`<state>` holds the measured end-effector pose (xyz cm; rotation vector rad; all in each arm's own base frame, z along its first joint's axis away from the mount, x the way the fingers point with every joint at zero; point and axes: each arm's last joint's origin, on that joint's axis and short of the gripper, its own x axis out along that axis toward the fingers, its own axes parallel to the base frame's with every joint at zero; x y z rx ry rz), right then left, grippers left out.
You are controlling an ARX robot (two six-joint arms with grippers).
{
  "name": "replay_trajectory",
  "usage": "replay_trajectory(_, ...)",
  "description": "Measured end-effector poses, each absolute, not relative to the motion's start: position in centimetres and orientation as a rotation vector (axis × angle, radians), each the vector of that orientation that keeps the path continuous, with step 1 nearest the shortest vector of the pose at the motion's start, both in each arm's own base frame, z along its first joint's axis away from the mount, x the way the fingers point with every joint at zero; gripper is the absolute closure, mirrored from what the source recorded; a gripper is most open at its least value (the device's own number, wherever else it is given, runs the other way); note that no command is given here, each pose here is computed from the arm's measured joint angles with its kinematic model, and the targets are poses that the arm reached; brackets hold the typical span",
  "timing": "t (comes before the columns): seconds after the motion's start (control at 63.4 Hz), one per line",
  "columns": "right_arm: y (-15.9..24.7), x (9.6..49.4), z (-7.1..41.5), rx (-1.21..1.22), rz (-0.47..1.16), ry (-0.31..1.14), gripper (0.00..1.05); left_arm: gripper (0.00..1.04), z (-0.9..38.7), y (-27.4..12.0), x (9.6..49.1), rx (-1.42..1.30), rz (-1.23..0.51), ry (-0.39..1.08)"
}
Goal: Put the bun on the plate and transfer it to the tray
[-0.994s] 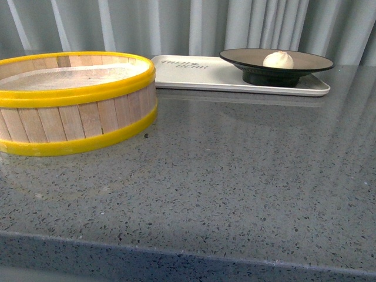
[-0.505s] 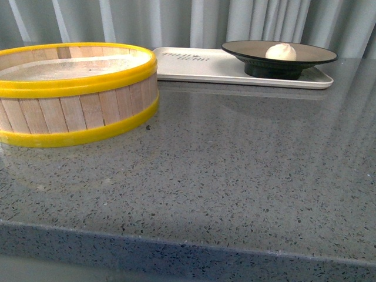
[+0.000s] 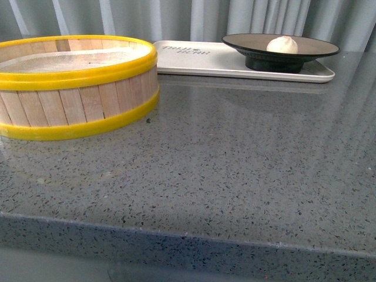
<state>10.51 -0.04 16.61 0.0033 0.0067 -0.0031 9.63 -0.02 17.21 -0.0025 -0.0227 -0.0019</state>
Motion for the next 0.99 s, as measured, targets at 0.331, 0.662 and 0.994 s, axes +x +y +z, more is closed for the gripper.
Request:
replay_trajectory(0.331, -0.03, 9.76, 16.51, 0.003, -0.003, -0.002, 1.03, 0.07, 17.21, -0.02, 9.63, -0.003, -0.002, -0.023)
replay_trajectory(0.662, -0.03, 9.76, 16.51, 0.002, -0.003, -0.002, 0.86, 0.07, 17.21, -0.02, 9.63, -0.003, -0.002, -0.023)
replay_trajectory(0.994, -0.03, 9.76, 16.51, 0.002, -0.003, -0.002, 0.26, 0.07, 17.21, -0.02, 9.63, -0.003, -0.002, -0.023)
